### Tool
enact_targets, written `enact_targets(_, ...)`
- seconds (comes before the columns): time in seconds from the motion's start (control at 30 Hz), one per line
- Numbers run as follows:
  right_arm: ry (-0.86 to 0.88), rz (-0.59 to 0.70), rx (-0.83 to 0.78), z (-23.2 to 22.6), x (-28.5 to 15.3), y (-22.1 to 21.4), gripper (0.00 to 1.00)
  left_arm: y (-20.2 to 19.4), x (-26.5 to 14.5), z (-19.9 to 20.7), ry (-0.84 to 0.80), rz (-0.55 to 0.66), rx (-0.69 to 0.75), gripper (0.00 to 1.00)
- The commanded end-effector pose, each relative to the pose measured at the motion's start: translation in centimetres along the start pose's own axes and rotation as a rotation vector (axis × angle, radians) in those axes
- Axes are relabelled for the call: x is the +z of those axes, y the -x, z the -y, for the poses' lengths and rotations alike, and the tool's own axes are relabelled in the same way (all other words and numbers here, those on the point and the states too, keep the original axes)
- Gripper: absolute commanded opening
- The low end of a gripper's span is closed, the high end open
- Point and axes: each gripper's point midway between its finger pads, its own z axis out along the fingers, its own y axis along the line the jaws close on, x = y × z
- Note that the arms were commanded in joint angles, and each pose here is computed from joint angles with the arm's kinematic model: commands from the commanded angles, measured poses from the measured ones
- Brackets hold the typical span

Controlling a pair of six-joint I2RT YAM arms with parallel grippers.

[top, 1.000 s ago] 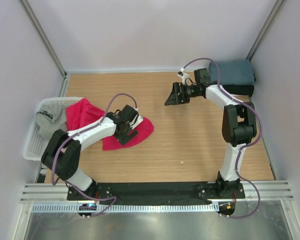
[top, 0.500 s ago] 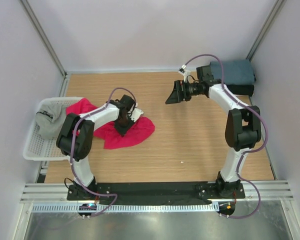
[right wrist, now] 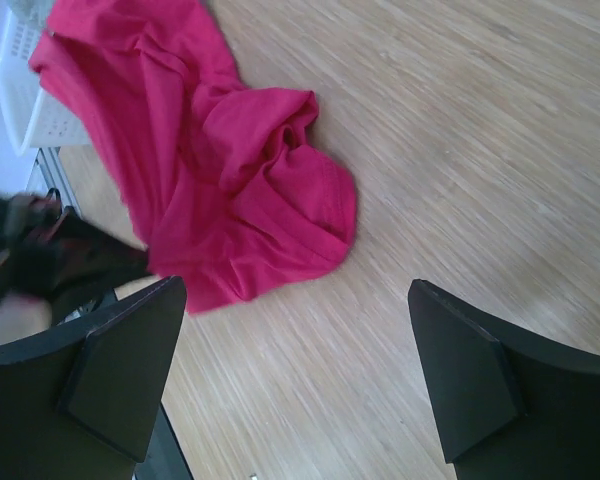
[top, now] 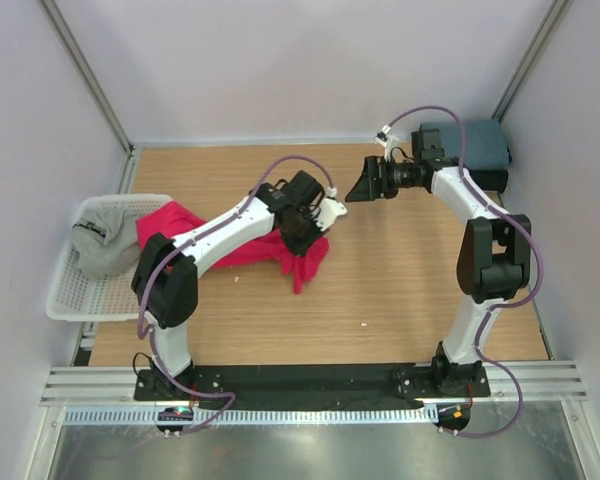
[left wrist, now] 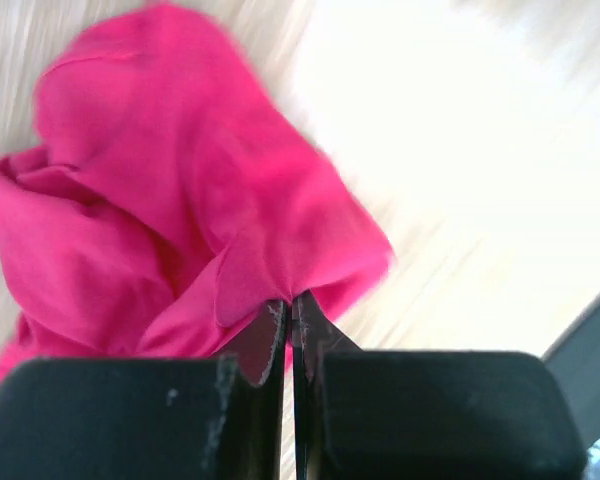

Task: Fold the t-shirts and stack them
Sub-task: Move the tshirt to the center of the board

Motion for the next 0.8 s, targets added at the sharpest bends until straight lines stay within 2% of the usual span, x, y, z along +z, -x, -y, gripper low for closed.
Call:
enact_targets(0.0, -0.018, 0.043, -0.047, -0.3, -1.5, 1.2, 1.0, 3.6, -1.0, 4.1, -0.072, 0.039, 0.071, 0.0)
enact_targets(0.23, -0.045, 0.051, -0.012, 1.6, -2.3, 0.8, 1.0, 6.4, -1.5, 9.0, -0.095, 0.063, 0.177, 0.0)
enact_targets(0.47, -0.045, 0.049, 0.021, 2.5, -2.1, 0.6, 1.0, 7.6, -1.4, 11.0, -0.087, 0.071, 0.226, 0.01)
enact_targets(0.5, -0.04, 0.046, 0.028, 2.6, -2.1, 0.5, 1.0, 7.7, -1.4, 11.1, -0.09, 0.073, 0.22, 0.09)
enact_targets(0.53, -0.022, 0.041, 0.033, 2.3, -2.0, 0.4, 1.0, 7.8, -1.7, 11.1, -0.087, 0.078, 0.21, 0.21)
enact_targets(0.57, -0.013, 0.031, 0.05, 2.4, -1.8, 0.0, 1.0, 7.9, -1.9, 11.1, -0.084, 0.084, 0.209, 0.43)
enact_targets(0.63, -0.008, 0.001, 0.054, 2.3, -1.5, -0.9, 1.0, 7.5, -2.6, 10.8, -0.061, 0.092, 0.224, 0.53)
enact_targets(0.67, -0.024, -0.013, 0.056, 2.7, -1.2, -1.3, 1.0, 7.7, -4.5, 10.5, -0.038, 0.137, 0.23, 0.63)
enact_targets(0.73, -0.07, -0.047, 0.039, 3.2, -0.6, -2.4, 1.0, 5.7, -4.4, 8.7, 0.012, 0.134, 0.213, 0.73)
enact_targets(0.77, -0.099, -0.058, 0.028, 3.6, -0.5, -2.8, 1.0, 5.5, -6.7, 7.9, 0.041, 0.194, 0.2, 0.82)
